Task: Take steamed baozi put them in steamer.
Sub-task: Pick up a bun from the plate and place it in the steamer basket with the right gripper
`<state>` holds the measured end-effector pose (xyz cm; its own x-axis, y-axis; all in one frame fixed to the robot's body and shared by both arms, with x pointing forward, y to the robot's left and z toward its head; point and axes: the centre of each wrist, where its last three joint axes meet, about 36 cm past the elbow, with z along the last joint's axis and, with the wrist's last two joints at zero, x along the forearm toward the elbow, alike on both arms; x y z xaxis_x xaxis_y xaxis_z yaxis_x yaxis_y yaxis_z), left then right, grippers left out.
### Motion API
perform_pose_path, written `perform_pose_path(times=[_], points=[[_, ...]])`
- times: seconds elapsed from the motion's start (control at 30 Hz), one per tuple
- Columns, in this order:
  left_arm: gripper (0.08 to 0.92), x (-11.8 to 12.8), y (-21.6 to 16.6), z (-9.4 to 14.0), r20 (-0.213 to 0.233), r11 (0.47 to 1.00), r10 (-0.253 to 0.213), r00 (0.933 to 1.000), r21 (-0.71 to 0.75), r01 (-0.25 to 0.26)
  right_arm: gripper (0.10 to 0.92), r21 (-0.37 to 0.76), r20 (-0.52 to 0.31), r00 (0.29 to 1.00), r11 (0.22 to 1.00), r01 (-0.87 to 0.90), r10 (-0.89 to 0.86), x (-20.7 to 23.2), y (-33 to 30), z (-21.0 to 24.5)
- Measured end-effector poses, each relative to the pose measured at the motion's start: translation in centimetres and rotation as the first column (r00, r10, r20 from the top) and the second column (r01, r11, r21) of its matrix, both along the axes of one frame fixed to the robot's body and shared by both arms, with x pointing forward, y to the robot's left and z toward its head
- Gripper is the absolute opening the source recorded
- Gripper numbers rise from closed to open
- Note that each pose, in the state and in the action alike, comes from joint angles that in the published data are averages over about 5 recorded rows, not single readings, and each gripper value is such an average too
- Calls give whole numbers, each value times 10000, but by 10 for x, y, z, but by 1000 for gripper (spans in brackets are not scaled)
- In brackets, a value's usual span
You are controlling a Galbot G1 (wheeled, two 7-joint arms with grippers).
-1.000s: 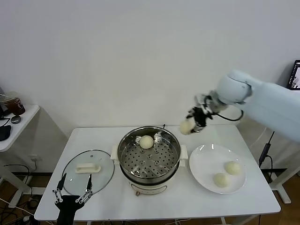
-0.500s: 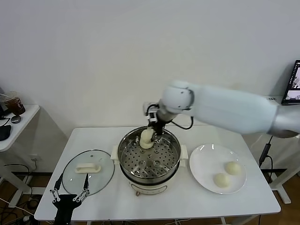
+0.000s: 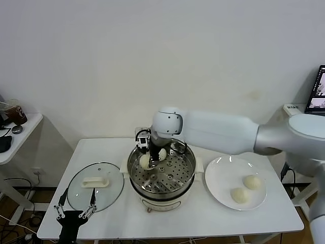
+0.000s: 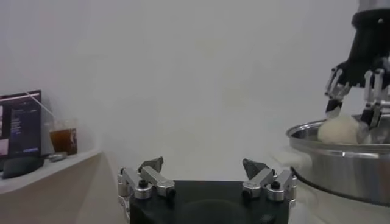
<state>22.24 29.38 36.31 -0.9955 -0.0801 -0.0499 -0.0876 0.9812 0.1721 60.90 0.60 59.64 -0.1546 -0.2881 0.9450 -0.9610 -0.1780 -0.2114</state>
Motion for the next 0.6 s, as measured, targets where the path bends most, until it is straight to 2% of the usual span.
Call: perform_pose_path(times=[0.3, 0.6], points=[[823, 0, 1, -2, -6, 10000, 44, 10000, 8, -44, 577, 64, -229, 9997, 10000, 63, -61, 0, 12, -11], [823, 1, 3, -2, 16, 9999, 112, 9999, 28, -112, 791, 121, -258, 9997, 9999, 28, -25, 3, 7, 3]])
